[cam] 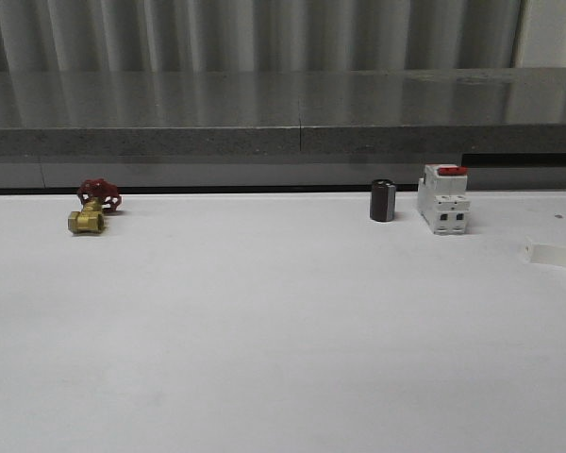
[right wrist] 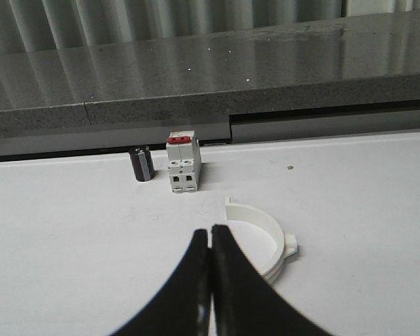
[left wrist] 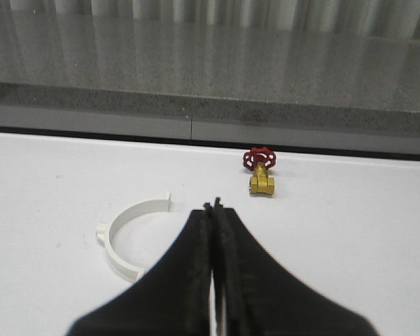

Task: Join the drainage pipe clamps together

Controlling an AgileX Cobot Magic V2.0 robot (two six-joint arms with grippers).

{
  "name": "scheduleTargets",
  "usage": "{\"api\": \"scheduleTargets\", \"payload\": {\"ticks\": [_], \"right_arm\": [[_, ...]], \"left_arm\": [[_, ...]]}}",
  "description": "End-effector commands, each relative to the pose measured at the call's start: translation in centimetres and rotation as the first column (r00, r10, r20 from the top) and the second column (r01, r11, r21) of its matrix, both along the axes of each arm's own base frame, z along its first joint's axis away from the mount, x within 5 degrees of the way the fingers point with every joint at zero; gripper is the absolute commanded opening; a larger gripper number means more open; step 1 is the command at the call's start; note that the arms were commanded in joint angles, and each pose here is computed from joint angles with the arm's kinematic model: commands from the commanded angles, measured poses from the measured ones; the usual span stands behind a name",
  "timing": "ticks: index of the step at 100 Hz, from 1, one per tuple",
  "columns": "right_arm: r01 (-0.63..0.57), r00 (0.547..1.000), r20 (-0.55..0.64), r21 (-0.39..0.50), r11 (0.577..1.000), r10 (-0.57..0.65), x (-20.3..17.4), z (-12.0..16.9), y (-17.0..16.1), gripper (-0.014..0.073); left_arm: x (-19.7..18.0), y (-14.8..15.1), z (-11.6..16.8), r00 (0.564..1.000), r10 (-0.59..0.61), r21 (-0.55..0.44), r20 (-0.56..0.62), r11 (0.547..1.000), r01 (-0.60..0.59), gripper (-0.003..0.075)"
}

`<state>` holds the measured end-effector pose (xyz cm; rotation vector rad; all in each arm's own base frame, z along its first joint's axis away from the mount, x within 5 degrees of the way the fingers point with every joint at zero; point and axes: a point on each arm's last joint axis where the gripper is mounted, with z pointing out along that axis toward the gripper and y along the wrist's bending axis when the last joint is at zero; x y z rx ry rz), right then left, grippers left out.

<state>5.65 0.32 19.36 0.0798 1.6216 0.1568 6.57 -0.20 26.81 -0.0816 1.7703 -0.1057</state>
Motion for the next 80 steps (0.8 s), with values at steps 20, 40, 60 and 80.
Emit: {"api": "scheduleTargets", "payload": {"ticks": [20,40,60,80], "right_arm": [[0.010,0.994,0.109,0.003,1.000,-0.010,-0.2,1.3,-0.1,-0.0118],[0.010,0.994,0.109,0.003,1.000,-0.010,-0.2,1.3,-0.1,-0.0118],[0.010,0.994,0.109,0.003,1.000,-0.010,-0.2,1.3,-0.1,-0.0118],[0.010,0.994,0.109,0.003,1.000,-0.010,-0.2,1.3,-0.1,-0.0118]], "left_arm": [[5.2,-0.2,6.6,0.940,-0.010,-0.012,-0.341,1.000,0.006,-0.0020],[8.7,-0.3,5.8,0.882,-0.010,-0.011,-0.471,1.000,0.006,-0.0020],[10.1,-0.3,4.6,0.842,-0.014,-0.003,-0.539,1.000,0.015,0.0049],[10.2,-0.4,4.6,0.844,-0.017,-0.008,-0.537,1.000,0.016,0.0500]]}}
